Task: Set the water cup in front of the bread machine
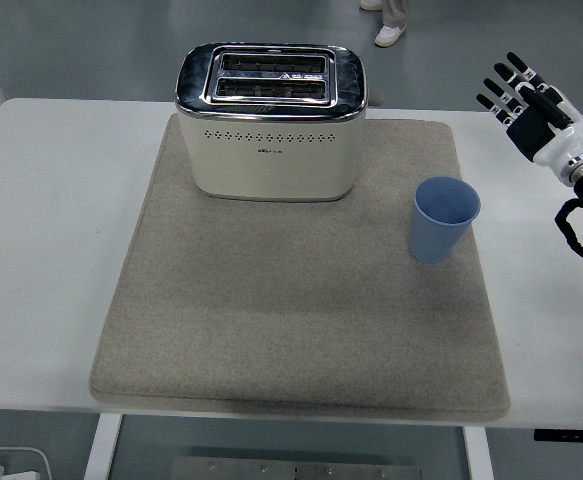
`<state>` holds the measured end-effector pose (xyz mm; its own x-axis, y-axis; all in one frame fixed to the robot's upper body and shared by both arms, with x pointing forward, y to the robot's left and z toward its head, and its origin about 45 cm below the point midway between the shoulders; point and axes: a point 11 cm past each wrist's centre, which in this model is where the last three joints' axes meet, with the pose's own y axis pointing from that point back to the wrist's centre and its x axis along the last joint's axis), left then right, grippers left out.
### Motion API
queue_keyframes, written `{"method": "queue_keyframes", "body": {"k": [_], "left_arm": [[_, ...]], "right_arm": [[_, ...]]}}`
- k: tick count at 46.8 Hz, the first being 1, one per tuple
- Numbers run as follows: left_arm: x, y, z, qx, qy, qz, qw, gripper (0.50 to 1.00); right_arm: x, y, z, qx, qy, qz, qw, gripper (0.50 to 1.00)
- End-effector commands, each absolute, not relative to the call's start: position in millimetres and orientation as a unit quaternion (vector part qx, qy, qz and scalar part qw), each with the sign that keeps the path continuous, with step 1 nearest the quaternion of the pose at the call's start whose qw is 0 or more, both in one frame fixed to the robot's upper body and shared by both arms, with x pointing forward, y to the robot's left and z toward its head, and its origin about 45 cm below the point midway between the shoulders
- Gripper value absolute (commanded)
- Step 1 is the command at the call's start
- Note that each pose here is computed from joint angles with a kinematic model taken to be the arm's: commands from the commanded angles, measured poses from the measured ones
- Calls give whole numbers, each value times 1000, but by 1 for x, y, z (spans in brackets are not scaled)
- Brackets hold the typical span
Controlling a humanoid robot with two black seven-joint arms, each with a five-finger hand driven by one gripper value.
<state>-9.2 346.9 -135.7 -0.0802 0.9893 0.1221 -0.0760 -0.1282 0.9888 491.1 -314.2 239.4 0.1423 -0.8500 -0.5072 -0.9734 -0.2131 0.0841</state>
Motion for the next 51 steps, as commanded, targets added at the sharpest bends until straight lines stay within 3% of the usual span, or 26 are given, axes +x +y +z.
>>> {"method": "queue_keyframes", "body": {"k": [1,24,51], "left_arm": [[-9,347,-136,490,466,569,469,1000],[-10,348,-136,491,465,569,468,1000],[-10,347,-136,491,465,568,468,1000]], "right_arm": [[491,-313,240,-746,610,231,135,930],[486,-311,240,-768,580,231,144,930],[467,-341,239,-802,538,218,144,930]]}}
